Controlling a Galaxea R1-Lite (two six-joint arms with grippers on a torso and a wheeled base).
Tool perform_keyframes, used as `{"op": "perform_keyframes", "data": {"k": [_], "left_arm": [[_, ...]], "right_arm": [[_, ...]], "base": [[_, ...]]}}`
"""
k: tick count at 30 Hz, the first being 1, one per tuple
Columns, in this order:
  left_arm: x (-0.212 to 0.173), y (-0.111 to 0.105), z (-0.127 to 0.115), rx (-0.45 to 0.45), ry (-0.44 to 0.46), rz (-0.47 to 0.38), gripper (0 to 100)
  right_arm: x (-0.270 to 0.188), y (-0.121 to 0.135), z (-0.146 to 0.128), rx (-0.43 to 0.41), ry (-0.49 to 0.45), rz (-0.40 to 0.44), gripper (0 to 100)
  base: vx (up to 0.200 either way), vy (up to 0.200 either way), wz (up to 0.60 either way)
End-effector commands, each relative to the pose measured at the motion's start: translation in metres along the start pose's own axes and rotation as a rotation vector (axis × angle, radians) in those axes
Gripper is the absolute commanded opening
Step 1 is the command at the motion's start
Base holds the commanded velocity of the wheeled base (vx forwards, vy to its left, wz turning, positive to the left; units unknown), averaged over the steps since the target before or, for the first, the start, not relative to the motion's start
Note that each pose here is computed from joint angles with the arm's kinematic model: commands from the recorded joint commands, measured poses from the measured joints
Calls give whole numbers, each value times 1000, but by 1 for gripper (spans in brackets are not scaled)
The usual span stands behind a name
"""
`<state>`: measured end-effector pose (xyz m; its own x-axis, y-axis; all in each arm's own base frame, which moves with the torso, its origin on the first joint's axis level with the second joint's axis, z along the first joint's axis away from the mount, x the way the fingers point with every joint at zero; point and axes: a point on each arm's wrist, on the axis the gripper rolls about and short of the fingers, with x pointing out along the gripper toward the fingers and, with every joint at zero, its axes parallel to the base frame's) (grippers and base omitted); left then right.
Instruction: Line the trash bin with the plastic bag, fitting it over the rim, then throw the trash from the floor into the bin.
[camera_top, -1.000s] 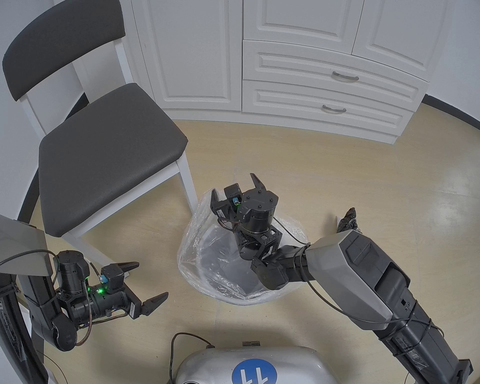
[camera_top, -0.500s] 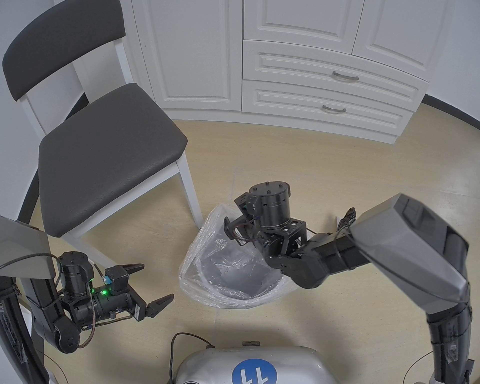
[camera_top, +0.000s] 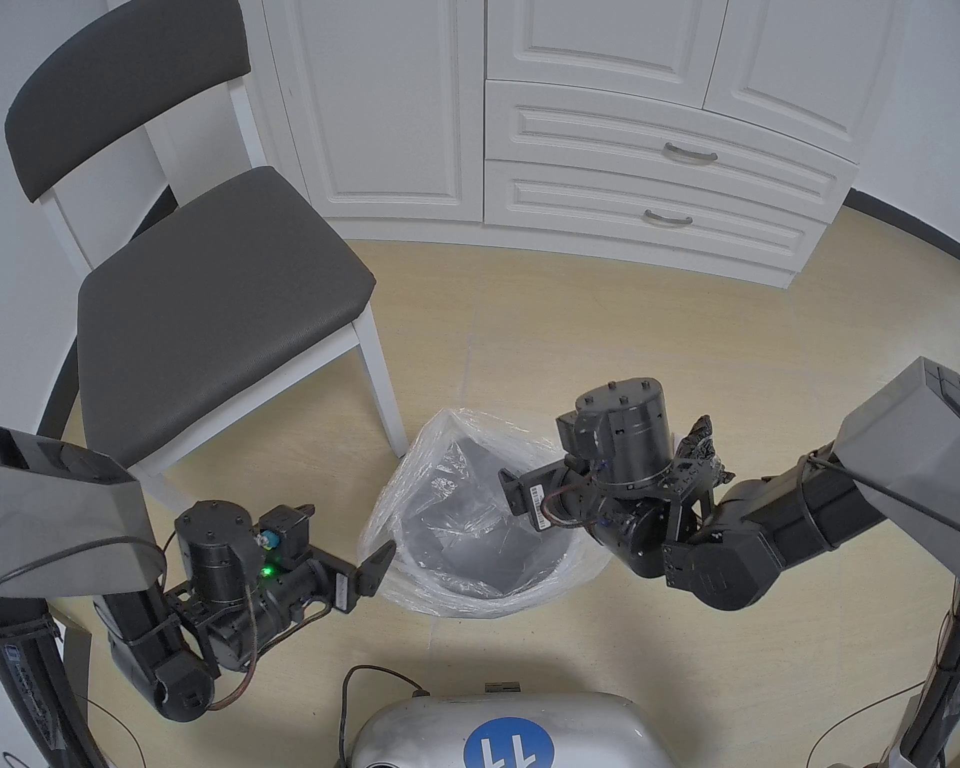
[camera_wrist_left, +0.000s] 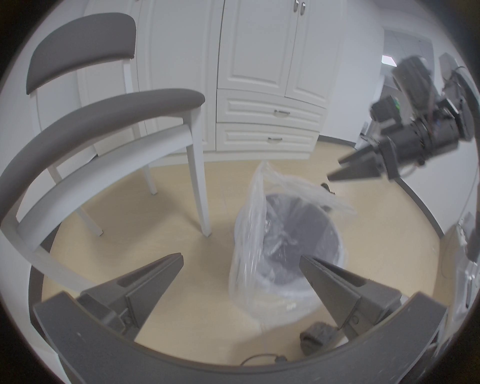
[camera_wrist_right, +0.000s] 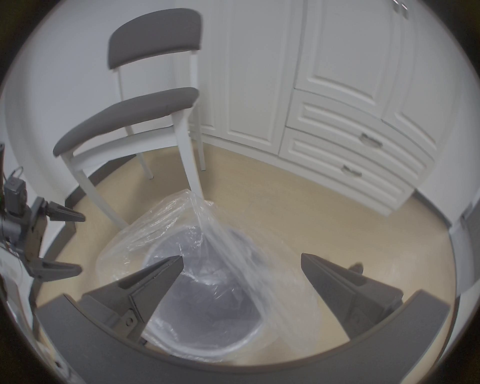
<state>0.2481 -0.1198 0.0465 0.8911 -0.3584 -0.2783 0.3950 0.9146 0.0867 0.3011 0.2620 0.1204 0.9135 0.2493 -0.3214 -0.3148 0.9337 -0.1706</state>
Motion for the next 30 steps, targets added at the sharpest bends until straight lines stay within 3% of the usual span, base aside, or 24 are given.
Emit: {"op": "perform_keyframes", "data": {"k": [1, 8, 22, 30], "left_arm": [[39, -11, 5, -36, -46, 54, 100], [59, 4, 11, -48, 42, 90, 100], [60, 12, 12, -54, 46, 108, 100], [70, 12, -1, -54, 75, 121, 100]], "right_arm": [[-13, -10, -20, 147, 69, -15, 100], [-8, -14, -30, 255, 99, -31, 100], [13, -13, -63, 191, 193, -69, 100], [29, -21, -58, 240, 125, -102, 100]], "base": [[0, 0, 0], [0, 0, 0], [0, 0, 0], [0, 0, 0]]}}
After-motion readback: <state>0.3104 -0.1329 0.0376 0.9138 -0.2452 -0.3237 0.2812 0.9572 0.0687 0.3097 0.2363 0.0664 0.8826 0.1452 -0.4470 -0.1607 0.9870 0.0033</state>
